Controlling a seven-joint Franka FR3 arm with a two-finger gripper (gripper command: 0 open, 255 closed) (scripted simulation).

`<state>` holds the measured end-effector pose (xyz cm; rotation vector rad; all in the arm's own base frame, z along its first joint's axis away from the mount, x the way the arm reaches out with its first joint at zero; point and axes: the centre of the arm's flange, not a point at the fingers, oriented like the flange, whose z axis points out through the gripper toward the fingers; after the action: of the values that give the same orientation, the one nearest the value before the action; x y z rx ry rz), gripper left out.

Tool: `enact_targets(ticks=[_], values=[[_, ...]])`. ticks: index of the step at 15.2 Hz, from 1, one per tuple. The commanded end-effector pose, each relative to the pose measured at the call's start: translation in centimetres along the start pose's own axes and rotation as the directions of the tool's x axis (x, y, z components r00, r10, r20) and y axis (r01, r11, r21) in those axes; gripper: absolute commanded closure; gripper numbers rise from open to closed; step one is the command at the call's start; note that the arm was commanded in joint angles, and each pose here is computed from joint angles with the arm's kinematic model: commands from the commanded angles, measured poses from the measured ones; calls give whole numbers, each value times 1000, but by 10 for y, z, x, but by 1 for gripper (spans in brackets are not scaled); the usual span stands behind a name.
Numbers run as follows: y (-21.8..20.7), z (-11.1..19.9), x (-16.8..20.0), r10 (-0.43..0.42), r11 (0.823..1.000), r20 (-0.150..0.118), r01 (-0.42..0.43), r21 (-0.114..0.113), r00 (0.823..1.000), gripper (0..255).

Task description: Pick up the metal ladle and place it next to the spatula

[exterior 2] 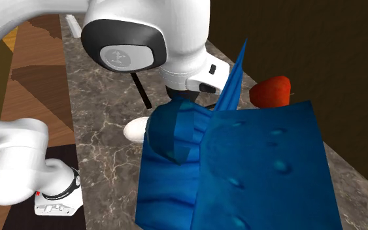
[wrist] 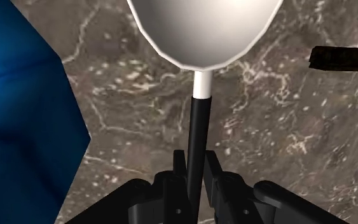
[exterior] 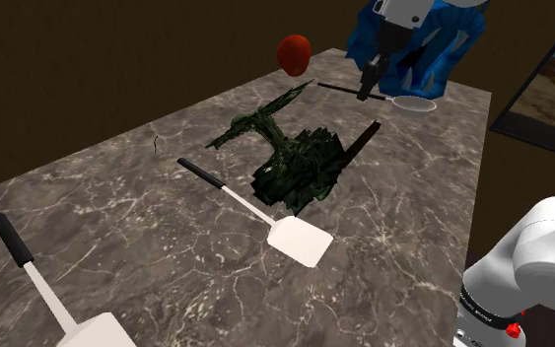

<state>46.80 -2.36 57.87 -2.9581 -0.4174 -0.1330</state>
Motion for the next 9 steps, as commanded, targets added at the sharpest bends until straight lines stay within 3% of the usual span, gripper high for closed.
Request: enact_targets(ticks=[1, 9], values=[[-1, -10, 2, 1, 1000, -1, -1, -1, 1000, 255], [-7, -52, 7, 1, 1000, -1, -1, -1, 1000, 255]])
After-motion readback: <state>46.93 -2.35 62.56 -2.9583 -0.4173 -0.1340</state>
